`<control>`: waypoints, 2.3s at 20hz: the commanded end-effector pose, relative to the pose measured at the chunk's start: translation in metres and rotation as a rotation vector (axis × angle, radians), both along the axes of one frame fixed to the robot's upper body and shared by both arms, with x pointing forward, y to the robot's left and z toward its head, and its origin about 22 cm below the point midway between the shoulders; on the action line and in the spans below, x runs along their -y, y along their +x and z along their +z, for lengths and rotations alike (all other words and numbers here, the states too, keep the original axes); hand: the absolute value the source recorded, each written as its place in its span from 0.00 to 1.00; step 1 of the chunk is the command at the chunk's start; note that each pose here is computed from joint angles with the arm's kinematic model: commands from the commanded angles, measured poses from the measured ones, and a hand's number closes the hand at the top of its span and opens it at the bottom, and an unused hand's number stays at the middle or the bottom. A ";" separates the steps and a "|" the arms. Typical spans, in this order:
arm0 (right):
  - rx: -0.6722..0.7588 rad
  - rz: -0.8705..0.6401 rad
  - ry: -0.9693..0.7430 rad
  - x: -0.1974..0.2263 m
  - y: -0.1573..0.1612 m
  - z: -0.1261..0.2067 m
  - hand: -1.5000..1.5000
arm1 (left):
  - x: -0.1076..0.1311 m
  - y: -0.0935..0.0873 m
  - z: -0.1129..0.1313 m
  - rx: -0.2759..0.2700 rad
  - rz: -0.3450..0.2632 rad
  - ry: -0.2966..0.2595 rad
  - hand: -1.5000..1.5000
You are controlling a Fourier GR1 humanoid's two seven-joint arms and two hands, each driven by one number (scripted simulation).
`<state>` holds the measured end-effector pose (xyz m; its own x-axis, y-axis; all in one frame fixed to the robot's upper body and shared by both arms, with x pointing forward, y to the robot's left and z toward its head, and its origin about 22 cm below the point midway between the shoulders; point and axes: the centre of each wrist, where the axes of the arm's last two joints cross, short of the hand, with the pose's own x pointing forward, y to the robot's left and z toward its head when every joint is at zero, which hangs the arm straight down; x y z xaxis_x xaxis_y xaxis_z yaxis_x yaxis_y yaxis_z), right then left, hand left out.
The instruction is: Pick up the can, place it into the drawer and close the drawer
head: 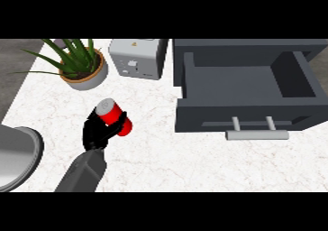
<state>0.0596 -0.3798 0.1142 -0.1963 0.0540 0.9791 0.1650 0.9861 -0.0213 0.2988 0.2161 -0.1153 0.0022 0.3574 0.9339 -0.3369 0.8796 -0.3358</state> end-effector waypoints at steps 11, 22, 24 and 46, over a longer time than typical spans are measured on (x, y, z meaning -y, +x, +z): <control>0.005 -0.027 -0.001 -0.013 0.002 0.008 0.00 | 0.001 0.028 0.063 0.141 -0.250 0.002 1.00; 0.005 -0.039 0.006 -0.005 -0.011 0.010 0.00 | 0.006 0.027 0.158 0.233 -0.317 0.099 1.00; 0.014 -0.031 0.018 -0.013 0.001 0.012 0.00 | 0.024 0.026 0.167 0.244 -0.338 0.107 1.00; 0.024 -0.032 0.032 -0.008 0.009 -0.002 0.00 | 0.138 0.072 0.295 0.280 -0.362 0.184 1.00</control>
